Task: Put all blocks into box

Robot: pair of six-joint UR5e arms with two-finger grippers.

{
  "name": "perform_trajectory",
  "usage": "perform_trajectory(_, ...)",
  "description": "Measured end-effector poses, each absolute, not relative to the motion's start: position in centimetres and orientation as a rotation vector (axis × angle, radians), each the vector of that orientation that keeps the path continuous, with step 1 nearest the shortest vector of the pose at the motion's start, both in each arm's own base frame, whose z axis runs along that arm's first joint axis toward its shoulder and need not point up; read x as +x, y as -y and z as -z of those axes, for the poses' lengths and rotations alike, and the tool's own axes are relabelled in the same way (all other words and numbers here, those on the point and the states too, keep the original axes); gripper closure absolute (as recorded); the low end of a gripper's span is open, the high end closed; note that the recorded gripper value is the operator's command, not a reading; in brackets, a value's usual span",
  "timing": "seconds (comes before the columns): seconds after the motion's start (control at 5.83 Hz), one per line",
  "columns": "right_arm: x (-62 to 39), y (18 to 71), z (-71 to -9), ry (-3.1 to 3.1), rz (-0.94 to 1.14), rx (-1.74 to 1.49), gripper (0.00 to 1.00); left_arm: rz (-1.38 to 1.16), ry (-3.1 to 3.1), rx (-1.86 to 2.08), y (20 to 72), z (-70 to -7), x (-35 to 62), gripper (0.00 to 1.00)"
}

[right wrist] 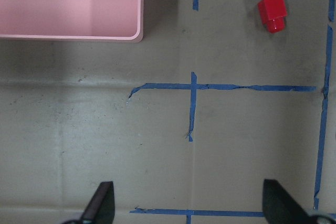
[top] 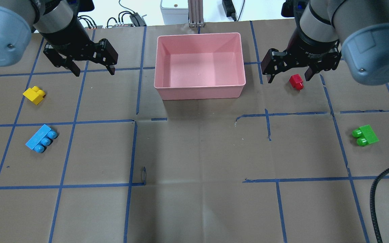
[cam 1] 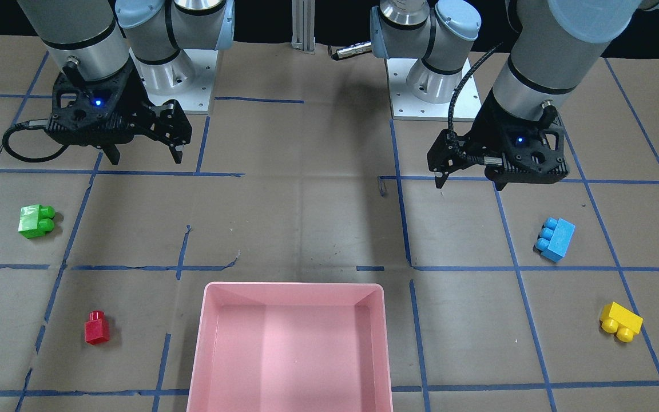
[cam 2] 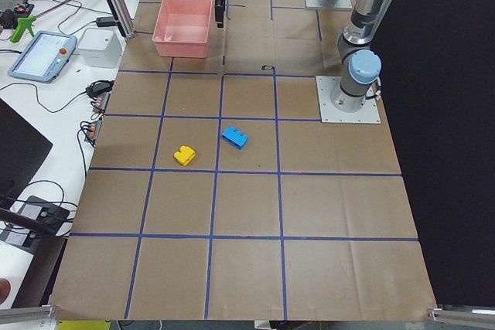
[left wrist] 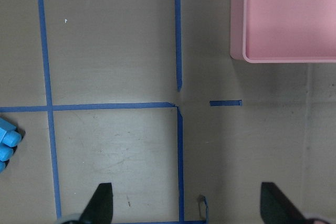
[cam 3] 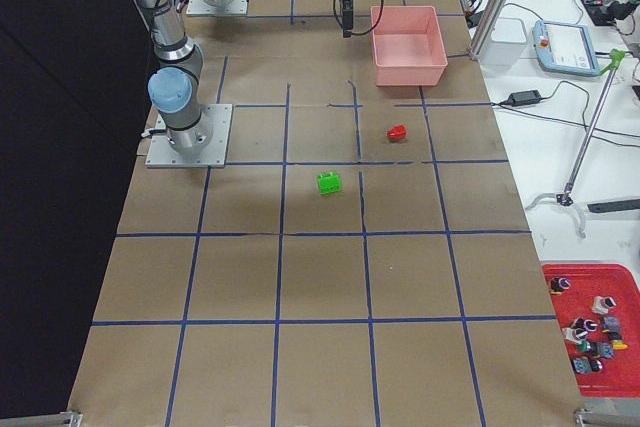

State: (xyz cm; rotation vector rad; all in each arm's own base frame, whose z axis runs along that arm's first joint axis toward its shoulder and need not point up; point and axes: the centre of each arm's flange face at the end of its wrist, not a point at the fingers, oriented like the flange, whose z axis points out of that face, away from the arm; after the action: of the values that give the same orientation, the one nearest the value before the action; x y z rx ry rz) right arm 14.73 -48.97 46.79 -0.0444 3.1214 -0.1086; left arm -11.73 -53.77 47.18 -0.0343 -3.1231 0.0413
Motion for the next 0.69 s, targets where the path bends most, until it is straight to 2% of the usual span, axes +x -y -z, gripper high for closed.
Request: perform_trajectory(0.69, 14.71, 49.02, -46.76, -3.124, 0.108, -0.044, 0.00, -0.040, 3.126, -0.034, 53.87, -47.03, -11.69, 0.01)
